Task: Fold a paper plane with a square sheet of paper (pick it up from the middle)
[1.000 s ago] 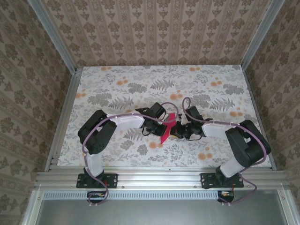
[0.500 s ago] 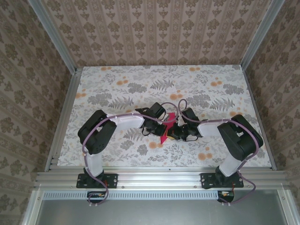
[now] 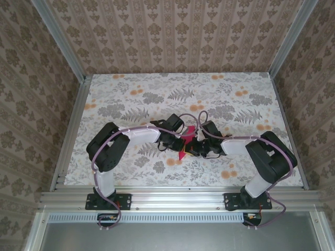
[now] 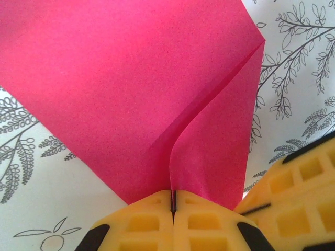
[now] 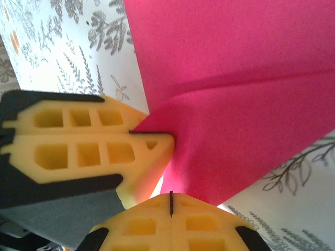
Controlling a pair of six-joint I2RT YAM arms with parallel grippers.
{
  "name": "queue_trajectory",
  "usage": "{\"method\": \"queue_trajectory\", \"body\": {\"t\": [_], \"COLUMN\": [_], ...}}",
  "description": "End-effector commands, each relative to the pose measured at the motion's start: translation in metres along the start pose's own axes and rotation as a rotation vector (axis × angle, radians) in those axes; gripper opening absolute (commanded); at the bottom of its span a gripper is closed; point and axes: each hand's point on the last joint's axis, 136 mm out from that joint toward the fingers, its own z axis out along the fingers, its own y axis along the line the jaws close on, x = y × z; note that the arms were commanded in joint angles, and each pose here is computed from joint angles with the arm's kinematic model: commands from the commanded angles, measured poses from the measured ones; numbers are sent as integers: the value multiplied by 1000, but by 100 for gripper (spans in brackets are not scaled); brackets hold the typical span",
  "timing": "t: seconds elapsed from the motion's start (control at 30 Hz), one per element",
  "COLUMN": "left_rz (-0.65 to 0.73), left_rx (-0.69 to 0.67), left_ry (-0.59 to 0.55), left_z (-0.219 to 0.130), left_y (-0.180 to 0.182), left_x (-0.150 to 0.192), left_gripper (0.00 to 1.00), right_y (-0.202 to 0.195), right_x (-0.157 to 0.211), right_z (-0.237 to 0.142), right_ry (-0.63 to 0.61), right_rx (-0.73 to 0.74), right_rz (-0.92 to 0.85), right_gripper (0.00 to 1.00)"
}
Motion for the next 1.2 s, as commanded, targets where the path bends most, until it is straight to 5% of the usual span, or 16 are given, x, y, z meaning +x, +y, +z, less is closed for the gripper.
{"method": "queue_trajectory", "body": {"t": [0.0,1.17], "left_rz": [-53,-57], "left_rx": [-85,-79], "left_ry": [98,105], "left_z": [9,11], "left_y": [29,29], "left_x": [31,33], "left_gripper": [0,0], "right_y": [-10,-8], "right_x": [2,20], "right_z": [5,7], "right_ry": [-16,-20], "right_rx": [21,82], "right_rz": [35,10], "right_gripper": [4,4]}}
